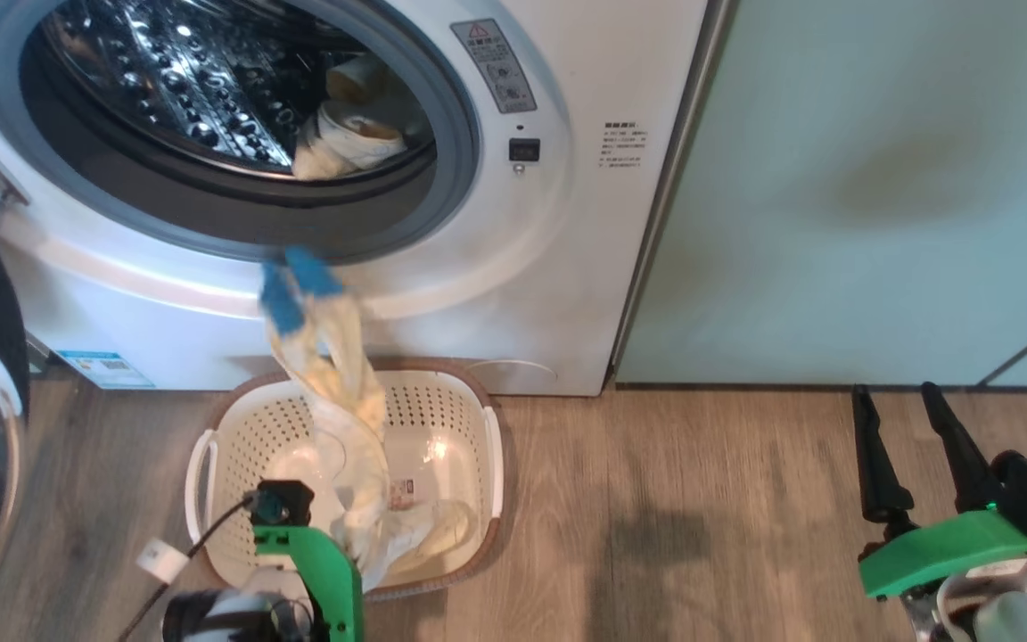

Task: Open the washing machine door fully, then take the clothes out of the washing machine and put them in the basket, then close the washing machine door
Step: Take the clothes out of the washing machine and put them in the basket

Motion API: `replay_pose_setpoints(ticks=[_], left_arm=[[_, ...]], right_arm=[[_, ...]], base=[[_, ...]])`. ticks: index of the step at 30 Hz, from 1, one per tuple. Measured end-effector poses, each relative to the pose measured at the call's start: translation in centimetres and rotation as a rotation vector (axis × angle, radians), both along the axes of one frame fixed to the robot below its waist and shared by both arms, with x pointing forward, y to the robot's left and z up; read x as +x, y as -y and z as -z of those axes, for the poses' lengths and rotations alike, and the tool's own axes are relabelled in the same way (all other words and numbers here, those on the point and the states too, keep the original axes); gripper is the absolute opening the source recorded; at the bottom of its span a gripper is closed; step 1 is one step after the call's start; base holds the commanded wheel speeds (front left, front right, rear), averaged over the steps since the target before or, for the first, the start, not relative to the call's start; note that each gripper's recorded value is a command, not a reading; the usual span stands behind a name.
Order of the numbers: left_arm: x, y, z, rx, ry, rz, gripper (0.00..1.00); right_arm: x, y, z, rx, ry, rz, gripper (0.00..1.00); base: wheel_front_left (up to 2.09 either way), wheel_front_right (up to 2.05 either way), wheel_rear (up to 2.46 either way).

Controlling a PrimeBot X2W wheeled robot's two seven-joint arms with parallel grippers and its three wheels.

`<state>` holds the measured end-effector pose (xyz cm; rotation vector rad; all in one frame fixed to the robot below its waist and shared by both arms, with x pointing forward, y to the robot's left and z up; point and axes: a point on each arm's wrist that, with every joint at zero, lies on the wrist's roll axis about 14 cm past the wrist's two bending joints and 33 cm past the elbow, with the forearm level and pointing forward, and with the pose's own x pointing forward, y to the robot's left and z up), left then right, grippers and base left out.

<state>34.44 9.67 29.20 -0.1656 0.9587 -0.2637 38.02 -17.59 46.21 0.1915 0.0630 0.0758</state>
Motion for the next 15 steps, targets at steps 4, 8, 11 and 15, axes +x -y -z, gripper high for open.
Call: replay_pose_setpoints(ticks=[4,8,11,15], left_arm=[[2.0,0.0,0.0,0.006,0.033,-0.011,0.00],[4.0,0.1,0.1,0.005,0.050,-0.025,0.00],[4.6,0.0,0.9,0.012,0.034,-0.024,0.00],[5.5,-0.2,2.0,0.029,0.020,-0.024,0.00]], right_arm=[[0.2,0.3,0.7,-0.004,-0.019,0.008,1.00],[0.3,0.7,1.5,-0.007,-0.044,0.017,1.00],[0.7,1.0,1.9,-0.012,-0.053,0.023,1.00],[2.1,1.4,1.6,-0.022,-0.039,0.030,1.00]], base=[[0.00,0.00,0.00],[0.00,0.00,0.00],[0.00,0.00,0.00],[0.00,0.00,0.00]])
